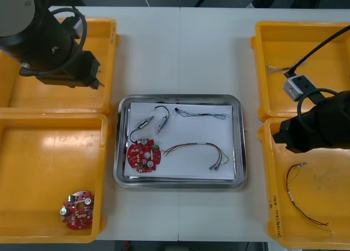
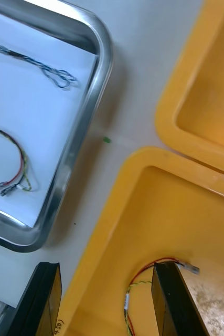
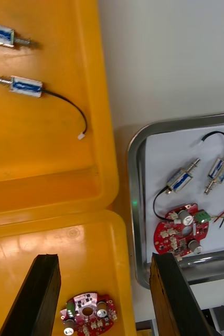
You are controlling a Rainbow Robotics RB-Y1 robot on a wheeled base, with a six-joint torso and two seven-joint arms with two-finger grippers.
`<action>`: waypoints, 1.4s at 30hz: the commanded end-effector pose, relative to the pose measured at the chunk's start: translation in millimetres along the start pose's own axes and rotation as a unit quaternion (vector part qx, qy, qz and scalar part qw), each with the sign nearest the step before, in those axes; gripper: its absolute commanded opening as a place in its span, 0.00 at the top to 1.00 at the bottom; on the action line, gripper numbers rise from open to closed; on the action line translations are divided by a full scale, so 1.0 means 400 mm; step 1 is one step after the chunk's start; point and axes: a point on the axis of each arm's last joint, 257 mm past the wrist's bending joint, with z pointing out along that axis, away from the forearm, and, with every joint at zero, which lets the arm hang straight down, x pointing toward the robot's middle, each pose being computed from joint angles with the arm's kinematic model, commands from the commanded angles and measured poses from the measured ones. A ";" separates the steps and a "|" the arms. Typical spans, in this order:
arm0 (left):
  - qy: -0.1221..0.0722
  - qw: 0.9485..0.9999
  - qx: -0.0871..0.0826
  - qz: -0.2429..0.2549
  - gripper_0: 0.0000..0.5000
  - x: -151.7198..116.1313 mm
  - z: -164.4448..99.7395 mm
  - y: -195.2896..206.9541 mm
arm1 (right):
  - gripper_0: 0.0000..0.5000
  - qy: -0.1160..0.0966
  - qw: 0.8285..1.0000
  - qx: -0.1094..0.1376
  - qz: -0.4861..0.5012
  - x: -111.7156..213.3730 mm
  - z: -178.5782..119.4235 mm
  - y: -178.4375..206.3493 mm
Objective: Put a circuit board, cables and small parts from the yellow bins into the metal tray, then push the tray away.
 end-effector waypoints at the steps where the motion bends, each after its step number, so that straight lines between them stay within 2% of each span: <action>1: -0.012 1.000 -0.017 0.013 0.00 0.011 -0.036 0.090 | 0.00 -0.008 0.997 -0.002 -0.073 -0.049 -0.013 0.077; 6: -0.020 1.000 -0.013 -0.005 0.00 0.014 -0.045 0.131 | 0.00 0.011 0.990 -0.020 -0.139 -0.042 0.013 0.163; 9: -0.026 0.999 -0.019 -0.009 0.00 0.024 -0.044 0.151 | 0.00 0.022 0.985 -0.026 -0.171 -0.034 0.027 0.204; 12: -0.029 0.999 -0.028 -0.011 0.00 0.034 -0.038 0.172 | 0.00 0.029 0.979 -0.024 -0.202 -0.032 0.040 0.237; 17: -0.031 0.999 -0.031 -0.017 0.00 0.053 -0.035 0.207 | 0.00 0.041 0.965 -0.017 -0.259 -0.019 0.061 0.287; 25: -0.034 0.997 -0.065 0.006 0.00 0.078 -0.028 0.308 | 0.00 0.054 0.933 -0.011 -0.355 0.005 0.104 0.379; 31: -0.029 0.997 -0.071 0.000 0.00 0.109 -0.025 0.356 | 0.00 0.039 0.900 0.003 -0.435 -0.029 0.151 0.441; 38: -0.028 0.997 -0.075 -0.004 0.00 0.136 -0.026 0.386 | 0.00 0.022 0.880 -0.001 -0.474 -0.056 0.212 0.500; 42: -0.027 0.997 -0.077 -0.007 0.00 0.149 -0.025 0.397 | 0.00 0.018 0.870 -0.012 -0.493 -0.045 0.247 0.531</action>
